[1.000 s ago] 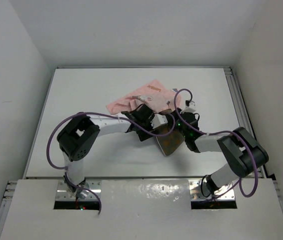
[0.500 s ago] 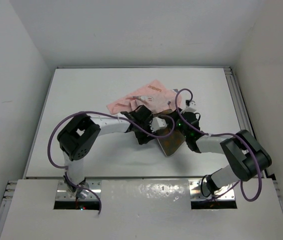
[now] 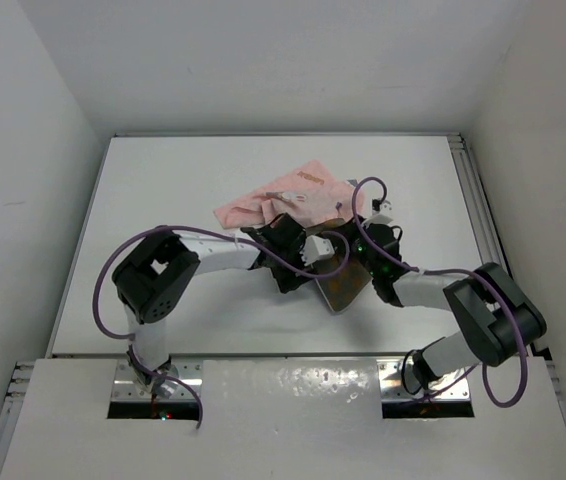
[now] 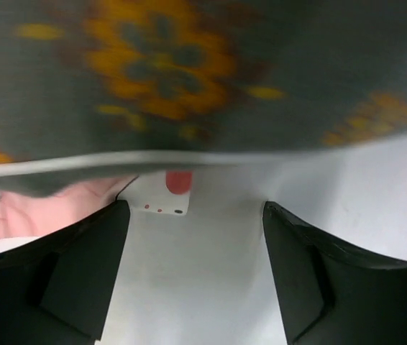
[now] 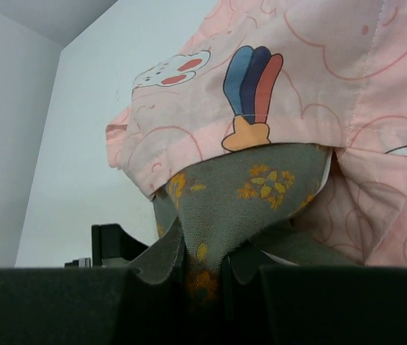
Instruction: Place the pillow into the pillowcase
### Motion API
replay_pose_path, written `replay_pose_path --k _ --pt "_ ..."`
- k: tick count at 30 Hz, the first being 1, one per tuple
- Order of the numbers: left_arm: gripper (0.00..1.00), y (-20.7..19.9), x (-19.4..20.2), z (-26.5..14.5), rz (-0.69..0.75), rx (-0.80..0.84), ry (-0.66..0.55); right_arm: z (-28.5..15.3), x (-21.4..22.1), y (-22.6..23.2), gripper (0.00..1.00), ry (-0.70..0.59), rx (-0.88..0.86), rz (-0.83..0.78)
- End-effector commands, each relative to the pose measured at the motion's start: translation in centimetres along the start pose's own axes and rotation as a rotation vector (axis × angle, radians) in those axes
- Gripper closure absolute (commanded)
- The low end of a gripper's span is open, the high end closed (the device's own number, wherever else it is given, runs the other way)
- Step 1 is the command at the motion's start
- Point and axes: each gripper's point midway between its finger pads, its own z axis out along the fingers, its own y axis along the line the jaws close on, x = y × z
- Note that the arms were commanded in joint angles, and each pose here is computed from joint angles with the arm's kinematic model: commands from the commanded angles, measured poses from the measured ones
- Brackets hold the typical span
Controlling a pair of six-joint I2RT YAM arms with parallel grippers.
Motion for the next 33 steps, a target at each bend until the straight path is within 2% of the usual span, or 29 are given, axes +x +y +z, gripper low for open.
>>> replay_pose_path --k 1,3,5,6,7,8,10,13,18,21,25,28,33 --pt "0.27 2.4 0.9 1.2 -0.03 -0.151 0.021 -0.7 -4.8 5.4 1.0 -0.153 -0.187 0.04" --pt "0.29 2.6 0.8 1.3 -0.033 -0.163 0.018 -0.7 -4.6 5.3 1.0 -0.145 -0.184 0.041" --pt "0.38 2.5 0.3 1.7 -0.027 -0.151 -0.011 -0.7 -4.3 5.2 1.0 -0.138 -0.184 0.048" --pt "0.46 2.0 0.0 2.0 -0.025 -0.122 -0.025 -0.7 -4.3 5.2 1.0 -0.136 -0.183 0.051" --pt "0.65 1.8 -0.1 2.1 -0.024 -0.11 -0.029 -0.8 -4.3 5.1 1.0 -0.137 -0.183 0.056" --pt "0.75 1.5 -0.2 2.2 -0.024 -0.093 -0.034 -0.8 -4.1 5.0 1.0 -0.135 -0.178 0.055" --pt "1.0 1.0 -0.5 2.1 -0.033 -0.063 -0.041 -0.9 -4.3 4.8 1.0 -0.144 -0.174 0.048" --pt "1.0 1.0 -0.6 1.3 -0.045 -0.048 -0.026 -0.9 -4.3 4.5 1.0 -0.147 -0.158 0.042" --pt "1.0 2.9 -2.9 -3.3 -0.074 -0.067 -0.048 -0.9 -4.7 4.3 1.0 -0.159 -0.153 0.045" --pt "1.0 3.1 -4.5 -6.9 -0.016 -0.08 -0.083 -1.0 -5.3 4.0 1.0 -0.173 -0.135 0.055" --pt "1.0 2.4 -5.0 -9.2 0.037 -0.016 -0.058 -0.8 -6.1 3.9 1.0 -0.175 -0.087 0.069" --pt "1.0 1.2 -6.0 -11.0 0.08 0.057 -0.066 -0.8 -7.2 3.9 1.0 -0.197 -0.043 0.084" --pt "1.0 -4.3 -7.6 -12.8 0.26 0.275 -0.085 -1.2 -8.8 3.7 1.0 -0.268 -0.01 0.105"
